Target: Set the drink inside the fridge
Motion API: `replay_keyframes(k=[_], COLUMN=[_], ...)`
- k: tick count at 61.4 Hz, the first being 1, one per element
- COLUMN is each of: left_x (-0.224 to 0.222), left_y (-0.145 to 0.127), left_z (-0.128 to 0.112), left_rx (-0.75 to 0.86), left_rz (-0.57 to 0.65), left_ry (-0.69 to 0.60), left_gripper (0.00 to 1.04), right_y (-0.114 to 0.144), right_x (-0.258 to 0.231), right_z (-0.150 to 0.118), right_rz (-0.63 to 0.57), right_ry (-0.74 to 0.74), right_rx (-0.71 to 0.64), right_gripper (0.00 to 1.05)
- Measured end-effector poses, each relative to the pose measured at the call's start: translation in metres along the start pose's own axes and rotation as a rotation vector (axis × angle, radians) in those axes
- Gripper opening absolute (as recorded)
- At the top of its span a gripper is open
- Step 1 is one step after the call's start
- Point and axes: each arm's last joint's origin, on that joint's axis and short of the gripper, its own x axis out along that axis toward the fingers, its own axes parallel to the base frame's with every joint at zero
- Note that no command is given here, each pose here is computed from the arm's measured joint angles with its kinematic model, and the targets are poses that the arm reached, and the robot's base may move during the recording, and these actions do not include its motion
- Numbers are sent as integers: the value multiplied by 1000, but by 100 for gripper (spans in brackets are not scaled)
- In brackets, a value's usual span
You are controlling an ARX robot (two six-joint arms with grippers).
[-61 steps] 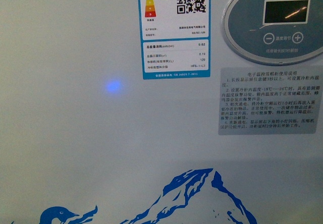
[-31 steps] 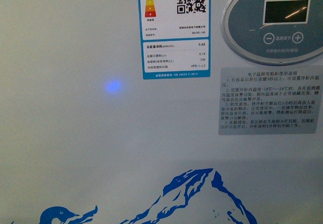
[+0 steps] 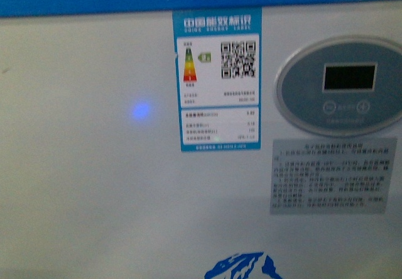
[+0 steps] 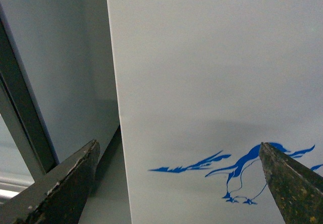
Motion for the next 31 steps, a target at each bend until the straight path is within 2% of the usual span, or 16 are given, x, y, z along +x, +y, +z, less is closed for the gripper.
replay_keyframes(k=[31], left_x=[0], left_y=[0], left_z=[0], left_rx=[0], left_rz=[1], left_ry=[0], left_gripper=[97], right_y=[0], right_x=[0], right_z=[0], right_rz=[0], right_ry=[0], right_rx=[0], right_gripper=[37])
